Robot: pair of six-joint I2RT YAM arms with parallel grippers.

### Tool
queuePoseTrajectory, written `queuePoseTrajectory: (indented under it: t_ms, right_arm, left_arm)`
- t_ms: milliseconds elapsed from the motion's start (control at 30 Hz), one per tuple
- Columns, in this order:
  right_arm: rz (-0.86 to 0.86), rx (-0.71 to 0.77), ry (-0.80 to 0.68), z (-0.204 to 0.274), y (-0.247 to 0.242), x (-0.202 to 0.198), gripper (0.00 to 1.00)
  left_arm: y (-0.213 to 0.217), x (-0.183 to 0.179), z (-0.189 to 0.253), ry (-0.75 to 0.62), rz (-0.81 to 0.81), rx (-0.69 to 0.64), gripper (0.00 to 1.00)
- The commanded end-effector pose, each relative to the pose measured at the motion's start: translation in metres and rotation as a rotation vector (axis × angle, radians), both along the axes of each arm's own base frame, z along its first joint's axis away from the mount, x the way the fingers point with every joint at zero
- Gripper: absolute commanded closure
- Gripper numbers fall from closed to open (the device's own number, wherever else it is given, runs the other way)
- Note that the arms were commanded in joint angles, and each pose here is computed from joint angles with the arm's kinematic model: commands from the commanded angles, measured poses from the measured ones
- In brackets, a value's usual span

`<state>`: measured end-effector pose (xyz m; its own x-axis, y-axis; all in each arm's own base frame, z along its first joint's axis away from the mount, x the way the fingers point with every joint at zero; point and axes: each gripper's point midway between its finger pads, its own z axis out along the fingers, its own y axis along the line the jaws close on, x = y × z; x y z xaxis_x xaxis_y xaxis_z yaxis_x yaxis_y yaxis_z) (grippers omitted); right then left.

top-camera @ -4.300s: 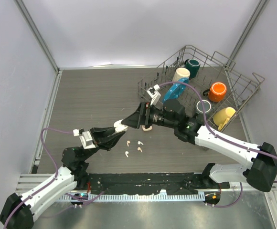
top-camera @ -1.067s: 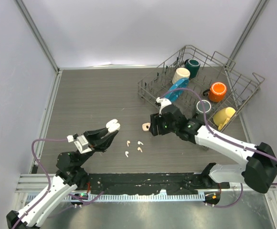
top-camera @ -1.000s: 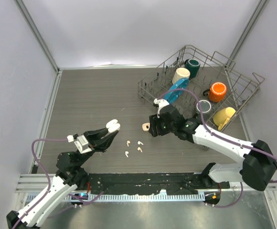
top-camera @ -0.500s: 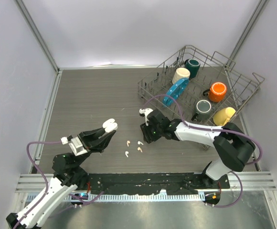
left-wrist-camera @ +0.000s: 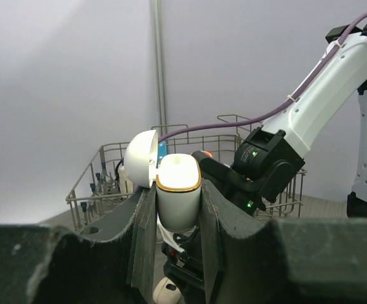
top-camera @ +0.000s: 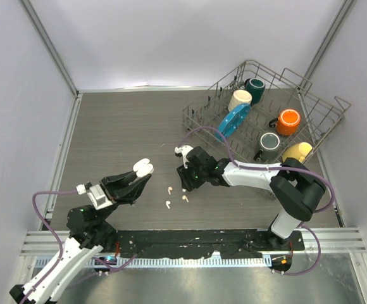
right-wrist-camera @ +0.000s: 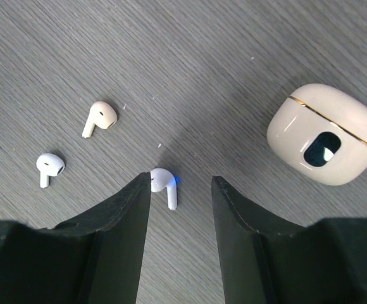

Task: Insert the wireless bluetooth earbuds into the charging case
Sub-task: Pick up the earbud from the center of the board.

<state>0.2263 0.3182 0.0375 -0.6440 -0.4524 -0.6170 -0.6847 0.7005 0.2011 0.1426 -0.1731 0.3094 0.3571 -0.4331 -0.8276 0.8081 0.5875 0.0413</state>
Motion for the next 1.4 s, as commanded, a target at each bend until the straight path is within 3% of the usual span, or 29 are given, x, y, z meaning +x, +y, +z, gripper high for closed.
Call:
queuePoseTrajectory:
  t_ms: [0, 900, 1200, 1367]
  right_arm:
    - [0.048, 0.043, -0.039, 0.013, 0.020, 0.005, 0.51]
    - [-0.002, -0.060, -0.002, -0.011, 0.011, -0.004, 0.55]
    - [-0.031, -0.059, 0.012, -0.013, 0.009, -0.005, 0.65]
    - [-0.222, -0.061, 0.026, -0.008, -0.001, 0.005, 0.73]
  left_arm:
    - [0.007, -0.009, 0.022, -0.048, 0.002, -0.037, 1.00]
    - [0.005, -0.003, 0.016, -0.027, 0.014, -0.027, 1.00]
    - [0.006, -0.002, 0.014, -0.026, 0.021, -0.027, 1.00]
    - [0.006, -0.001, 0.012, -0.018, 0.023, -0.028, 1.00]
